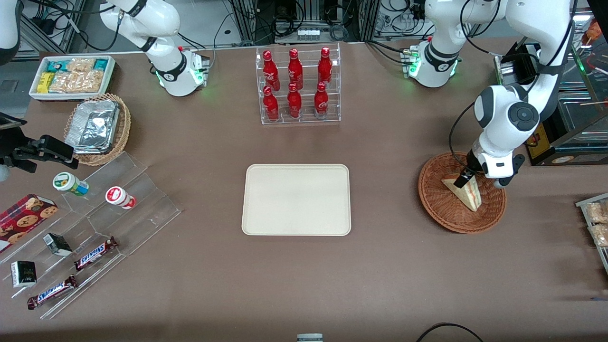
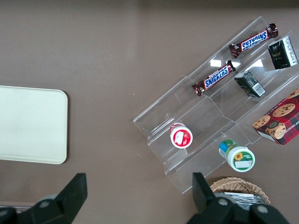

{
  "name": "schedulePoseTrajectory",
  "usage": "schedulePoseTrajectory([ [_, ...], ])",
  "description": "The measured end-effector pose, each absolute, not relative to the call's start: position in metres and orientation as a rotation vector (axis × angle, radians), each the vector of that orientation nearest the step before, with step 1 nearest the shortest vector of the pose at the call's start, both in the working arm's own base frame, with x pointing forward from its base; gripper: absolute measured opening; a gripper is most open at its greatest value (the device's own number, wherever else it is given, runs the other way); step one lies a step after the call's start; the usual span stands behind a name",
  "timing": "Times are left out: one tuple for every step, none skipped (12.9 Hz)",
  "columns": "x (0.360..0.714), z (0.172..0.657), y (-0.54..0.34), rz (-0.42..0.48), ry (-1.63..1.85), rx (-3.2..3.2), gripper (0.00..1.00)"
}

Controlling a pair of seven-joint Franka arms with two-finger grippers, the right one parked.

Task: Place sandwich from basket to tray
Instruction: 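Close the left gripper on the wrapped sandwich's crust edge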

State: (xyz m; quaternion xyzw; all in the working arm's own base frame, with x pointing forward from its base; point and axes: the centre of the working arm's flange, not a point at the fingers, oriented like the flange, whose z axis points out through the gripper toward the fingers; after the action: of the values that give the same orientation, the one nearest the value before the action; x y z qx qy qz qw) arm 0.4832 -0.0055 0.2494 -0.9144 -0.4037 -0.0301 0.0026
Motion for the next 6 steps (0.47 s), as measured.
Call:
schedulePoseTrajectory([
  [0.484, 0.247, -0.005, -0.096, -1.266, -2.868, 0.95],
  [0.486, 0.246, -0.005, -0.105, -1.268, -2.869, 0.85],
  [0.49, 0.247, -0.004, -0.116, -1.271, -2.871, 0.72],
  [0.494, 0.25, -0.004, -0.129, -1.272, -2.873, 0.59],
  [0.497, 0.253, -0.005, -0.142, -1.272, -2.876, 0.48],
  [0.5, 0.257, -0.006, -0.155, -1.268, -2.881, 0.39],
])
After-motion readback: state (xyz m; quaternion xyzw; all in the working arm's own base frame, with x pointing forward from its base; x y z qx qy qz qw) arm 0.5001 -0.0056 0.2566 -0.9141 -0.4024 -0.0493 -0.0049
